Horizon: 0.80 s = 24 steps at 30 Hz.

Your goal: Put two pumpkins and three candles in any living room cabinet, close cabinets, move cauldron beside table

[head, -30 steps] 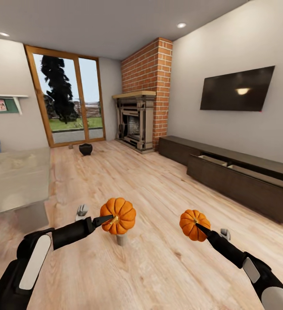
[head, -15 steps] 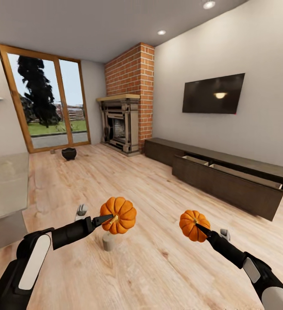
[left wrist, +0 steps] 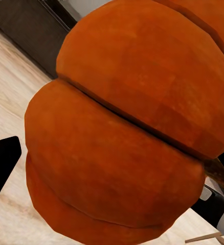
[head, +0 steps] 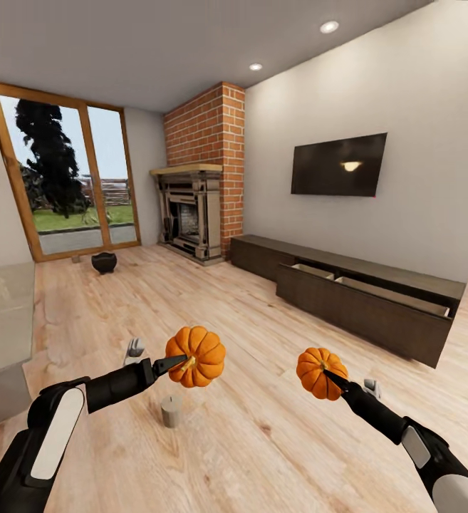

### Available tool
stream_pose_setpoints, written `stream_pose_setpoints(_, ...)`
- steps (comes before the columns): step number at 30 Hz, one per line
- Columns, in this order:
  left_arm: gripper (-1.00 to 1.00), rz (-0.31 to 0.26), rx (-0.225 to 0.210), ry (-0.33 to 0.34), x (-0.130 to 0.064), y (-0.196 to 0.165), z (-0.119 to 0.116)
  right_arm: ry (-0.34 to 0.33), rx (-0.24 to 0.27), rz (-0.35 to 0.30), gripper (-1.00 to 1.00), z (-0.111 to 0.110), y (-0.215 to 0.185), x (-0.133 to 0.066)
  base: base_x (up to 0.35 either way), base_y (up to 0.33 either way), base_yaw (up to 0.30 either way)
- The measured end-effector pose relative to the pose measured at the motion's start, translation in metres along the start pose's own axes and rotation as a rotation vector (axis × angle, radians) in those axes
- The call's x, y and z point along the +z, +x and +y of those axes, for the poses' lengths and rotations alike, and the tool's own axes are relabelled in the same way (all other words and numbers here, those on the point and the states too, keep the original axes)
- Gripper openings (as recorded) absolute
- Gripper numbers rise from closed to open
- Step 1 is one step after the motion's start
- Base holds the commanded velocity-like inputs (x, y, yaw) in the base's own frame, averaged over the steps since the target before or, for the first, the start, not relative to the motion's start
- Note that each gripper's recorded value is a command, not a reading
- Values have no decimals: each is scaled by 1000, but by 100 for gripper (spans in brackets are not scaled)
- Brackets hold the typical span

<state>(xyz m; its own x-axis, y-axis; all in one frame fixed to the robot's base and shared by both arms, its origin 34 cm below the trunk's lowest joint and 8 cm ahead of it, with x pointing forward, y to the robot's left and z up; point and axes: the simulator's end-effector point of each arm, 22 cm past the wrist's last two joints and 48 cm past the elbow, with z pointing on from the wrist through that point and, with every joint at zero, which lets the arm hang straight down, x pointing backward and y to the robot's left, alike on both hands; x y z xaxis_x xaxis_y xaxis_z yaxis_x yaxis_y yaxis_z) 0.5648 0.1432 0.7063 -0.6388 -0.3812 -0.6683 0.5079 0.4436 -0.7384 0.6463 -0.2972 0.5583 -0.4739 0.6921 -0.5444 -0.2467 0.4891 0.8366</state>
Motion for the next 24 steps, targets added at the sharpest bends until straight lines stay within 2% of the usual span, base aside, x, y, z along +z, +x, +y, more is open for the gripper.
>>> stream_pose_setpoints(24,-100,2,-2,-3,3,-44,-31,8,3,2,-100,39,-34,8,0,0,0)
